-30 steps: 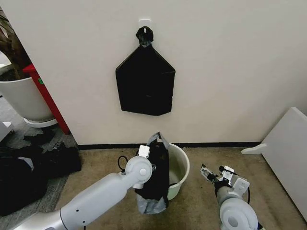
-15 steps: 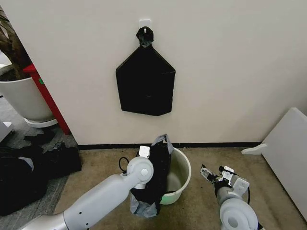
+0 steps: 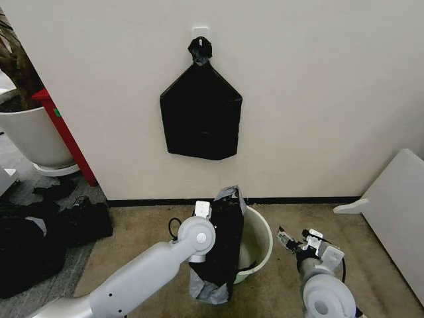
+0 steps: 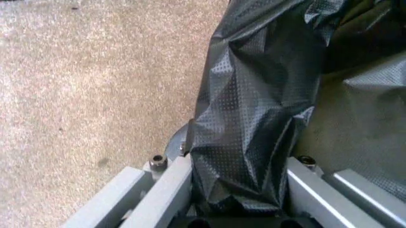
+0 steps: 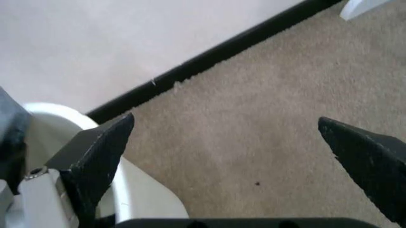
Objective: Place the garbage bag over the trash bin.
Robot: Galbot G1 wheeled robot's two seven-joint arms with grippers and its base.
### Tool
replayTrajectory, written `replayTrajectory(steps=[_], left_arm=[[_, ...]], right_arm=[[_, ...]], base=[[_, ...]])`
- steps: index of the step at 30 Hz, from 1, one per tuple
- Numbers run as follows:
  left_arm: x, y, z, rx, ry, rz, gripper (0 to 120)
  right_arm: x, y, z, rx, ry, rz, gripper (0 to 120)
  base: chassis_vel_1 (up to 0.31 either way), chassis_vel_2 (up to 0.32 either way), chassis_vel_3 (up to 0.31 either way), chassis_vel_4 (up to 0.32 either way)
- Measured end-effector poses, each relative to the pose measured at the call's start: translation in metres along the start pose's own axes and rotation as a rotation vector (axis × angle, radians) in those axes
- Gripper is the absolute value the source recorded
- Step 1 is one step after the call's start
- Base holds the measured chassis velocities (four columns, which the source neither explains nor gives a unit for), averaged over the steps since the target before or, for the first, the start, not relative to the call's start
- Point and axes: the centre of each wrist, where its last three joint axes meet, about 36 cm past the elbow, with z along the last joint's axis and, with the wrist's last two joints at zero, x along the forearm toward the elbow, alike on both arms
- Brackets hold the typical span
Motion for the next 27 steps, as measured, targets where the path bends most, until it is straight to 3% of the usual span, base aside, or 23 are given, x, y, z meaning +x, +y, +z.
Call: replayTrajectory(steps=[7, 10, 14, 18, 21, 27], left_arm=[[0.023, 0.019, 0.007, 0.133, -0.056, 0.044, 0], [0.035, 0.036, 0.012, 0.225, -0.086, 0.087, 0], [0.044, 0.058, 0.018, 0.349, -0.143, 0.151, 0], [0.053, 0.072, 0.021, 0.416, -0.197, 0.19, 0], [0.063, 0.083, 0.024, 0.444, -0.266, 0.234, 0], [0.071, 0.09, 0.028, 0.433, -0.33, 0.255, 0]], right_arm=[[0.024, 0.012, -0.033, -0.04, -0.063, -0.041, 100], [0.043, 0.017, -0.055, -0.044, -0.097, -0.095, 100], [0.07, 0.027, -0.073, -0.05, -0.076, -0.203, 100], [0.087, 0.034, -0.078, -0.029, -0.029, -0.32, 100], [0.096, 0.04, -0.084, 0.027, 0.037, -0.456, 100], [0.086, 0.056, -0.1, 0.113, 0.057, -0.588, 100]], base=[[0.0, 0.0, 0.0, 0.0], [0.0, 0.0, 0.0, 0.0], [0.0, 0.0, 0.0, 0.0], [0.0, 0.0, 0.0, 0.0], [0.0, 0.0, 0.0, 0.0], [0.0, 0.0, 0.0, 0.0]])
